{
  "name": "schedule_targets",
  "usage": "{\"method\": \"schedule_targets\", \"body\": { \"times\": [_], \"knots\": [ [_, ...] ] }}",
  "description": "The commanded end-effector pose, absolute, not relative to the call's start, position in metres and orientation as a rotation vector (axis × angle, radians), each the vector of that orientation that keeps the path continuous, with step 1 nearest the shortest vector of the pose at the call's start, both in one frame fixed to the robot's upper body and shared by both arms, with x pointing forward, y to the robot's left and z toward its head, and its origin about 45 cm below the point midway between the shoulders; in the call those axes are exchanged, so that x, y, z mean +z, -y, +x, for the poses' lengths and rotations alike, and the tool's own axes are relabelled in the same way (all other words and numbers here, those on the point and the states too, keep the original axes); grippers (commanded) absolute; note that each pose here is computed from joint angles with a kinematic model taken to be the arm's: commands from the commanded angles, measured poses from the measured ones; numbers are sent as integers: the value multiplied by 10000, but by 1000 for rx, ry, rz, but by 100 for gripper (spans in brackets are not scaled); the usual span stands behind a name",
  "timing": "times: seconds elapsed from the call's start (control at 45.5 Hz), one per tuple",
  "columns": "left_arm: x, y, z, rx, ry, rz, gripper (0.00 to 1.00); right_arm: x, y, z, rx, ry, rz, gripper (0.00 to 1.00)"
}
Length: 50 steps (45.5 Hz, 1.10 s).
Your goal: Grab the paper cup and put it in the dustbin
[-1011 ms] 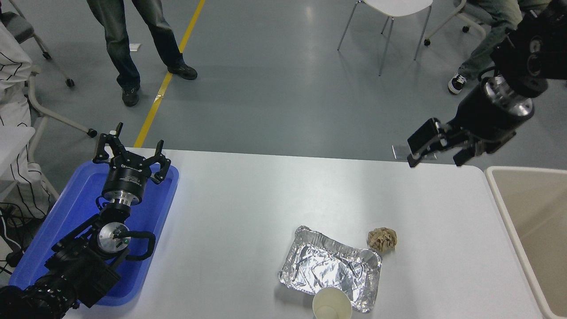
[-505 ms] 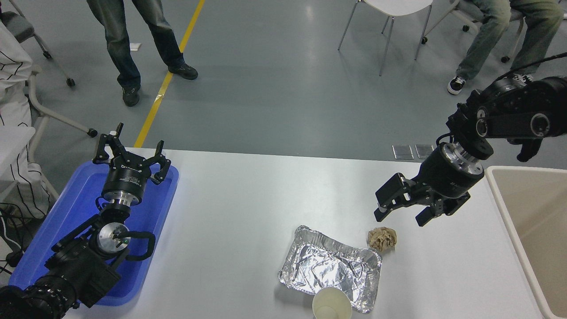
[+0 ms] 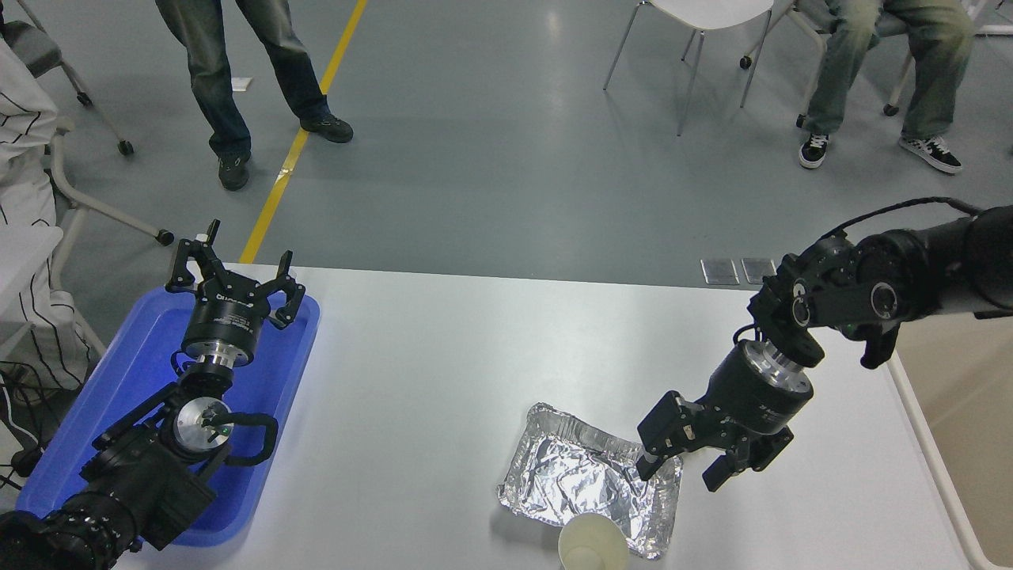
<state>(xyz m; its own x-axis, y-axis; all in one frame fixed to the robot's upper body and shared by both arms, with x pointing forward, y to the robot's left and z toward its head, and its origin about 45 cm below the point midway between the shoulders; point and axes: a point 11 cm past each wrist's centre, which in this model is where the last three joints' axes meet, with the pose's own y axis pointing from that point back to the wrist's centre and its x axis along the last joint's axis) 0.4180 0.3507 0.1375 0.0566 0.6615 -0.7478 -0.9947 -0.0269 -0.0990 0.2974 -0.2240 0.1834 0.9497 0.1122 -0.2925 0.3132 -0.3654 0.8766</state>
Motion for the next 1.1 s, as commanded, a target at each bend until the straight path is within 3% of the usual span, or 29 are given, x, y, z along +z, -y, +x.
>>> {"method": "schedule_targets", "body": {
  "times": [0.0, 0.637, 0.835, 1.077],
  "knots": [
    [1379, -3505, 4183, 1448, -579, -744, 100, 1617, 2243, 2780, -294, -342, 1949, 70],
    [1372, -3506, 4177, 1449, -580, -743, 100, 1588, 2081, 2786, -357, -277, 2033, 70],
    [1372, -3506, 4177, 1449, -580, -743, 100, 1574, 2032, 2886, -276, -228, 2053, 71],
    [1372, -3506, 4177, 1449, -580, -743, 100, 1461, 2024, 2816, -261, -245, 2043, 71]
  ]
}}
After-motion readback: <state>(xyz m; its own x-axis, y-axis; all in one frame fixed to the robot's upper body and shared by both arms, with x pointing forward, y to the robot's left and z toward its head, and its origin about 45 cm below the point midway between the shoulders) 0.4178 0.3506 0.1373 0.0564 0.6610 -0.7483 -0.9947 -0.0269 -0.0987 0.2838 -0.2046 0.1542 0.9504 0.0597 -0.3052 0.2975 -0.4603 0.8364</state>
